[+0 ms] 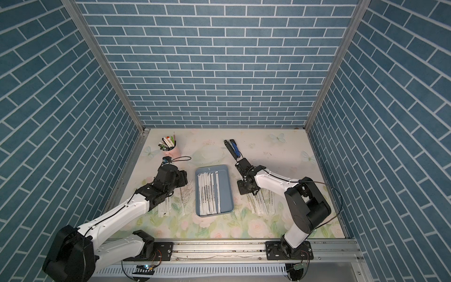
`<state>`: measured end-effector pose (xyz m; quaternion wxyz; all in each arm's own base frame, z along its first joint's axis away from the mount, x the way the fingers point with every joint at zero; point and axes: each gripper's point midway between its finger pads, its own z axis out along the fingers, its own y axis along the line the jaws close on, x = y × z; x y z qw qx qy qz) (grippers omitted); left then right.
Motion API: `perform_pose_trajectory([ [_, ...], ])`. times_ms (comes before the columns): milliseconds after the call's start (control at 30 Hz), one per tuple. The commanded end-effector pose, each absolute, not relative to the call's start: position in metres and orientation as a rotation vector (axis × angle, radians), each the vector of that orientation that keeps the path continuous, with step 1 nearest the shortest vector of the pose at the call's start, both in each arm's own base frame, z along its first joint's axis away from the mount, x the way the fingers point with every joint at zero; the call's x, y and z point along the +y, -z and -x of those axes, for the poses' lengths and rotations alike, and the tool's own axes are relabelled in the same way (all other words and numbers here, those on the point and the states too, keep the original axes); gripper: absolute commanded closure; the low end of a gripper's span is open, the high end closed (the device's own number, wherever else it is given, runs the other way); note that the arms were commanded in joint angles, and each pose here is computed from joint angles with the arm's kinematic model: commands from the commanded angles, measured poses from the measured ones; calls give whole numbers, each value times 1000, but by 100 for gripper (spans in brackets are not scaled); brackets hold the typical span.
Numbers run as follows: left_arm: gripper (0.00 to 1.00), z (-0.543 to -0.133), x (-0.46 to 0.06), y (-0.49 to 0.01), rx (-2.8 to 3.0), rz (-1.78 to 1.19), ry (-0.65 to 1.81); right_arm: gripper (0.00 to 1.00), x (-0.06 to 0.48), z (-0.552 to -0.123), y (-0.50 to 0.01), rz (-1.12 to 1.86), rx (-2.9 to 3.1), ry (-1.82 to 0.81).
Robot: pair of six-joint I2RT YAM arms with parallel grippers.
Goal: Put the straws into the storage box
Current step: Pick up the straw from the center of the board.
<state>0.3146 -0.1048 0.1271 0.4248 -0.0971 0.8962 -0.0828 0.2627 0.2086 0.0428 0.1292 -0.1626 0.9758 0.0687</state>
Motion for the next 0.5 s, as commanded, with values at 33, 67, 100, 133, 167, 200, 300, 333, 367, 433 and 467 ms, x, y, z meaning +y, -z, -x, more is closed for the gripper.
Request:
perform_pose_trajectory([
  [33, 33, -313, -101, -123, 2241, 257, 199, 96, 225, -265, -65, 396, 2806, -332],
  [67, 33, -313, -101, -123, 2242, 262, 200, 97, 227, -267, -70, 380, 2797, -350],
  [100, 33, -313, -101, -123, 2243, 268, 204, 97, 232, -269, -76, 361, 2783, -378],
  [133, 33, -313, -101, -121, 2248, 275, 206, 97, 237, -270, -82, 342, 2771, -404],
  [167, 33, -313, -102, -120, 2253, 283, 213, 98, 246, -272, -90, 320, 2750, -440],
  [200, 33, -312, -102, -118, 2261, 295, 218, 98, 259, -271, -98, 308, 2727, -478],
  [300, 35, -309, -104, -111, 2274, 329, 251, 99, 300, -270, -118, 246, 2649, -552],
  [333, 36, -308, -105, -109, 2276, 339, 265, 99, 312, -270, -121, 230, 2630, -578],
  [367, 37, -306, -105, -107, 2278, 351, 280, 99, 324, -271, -122, 212, 2610, -591],
  [433, 40, -302, -106, -101, 2284, 372, 308, 100, 341, -274, -118, 189, 2591, -585],
  [467, 42, -300, -107, -98, 2289, 378, 328, 100, 348, -276, -115, 185, 2584, -569],
])
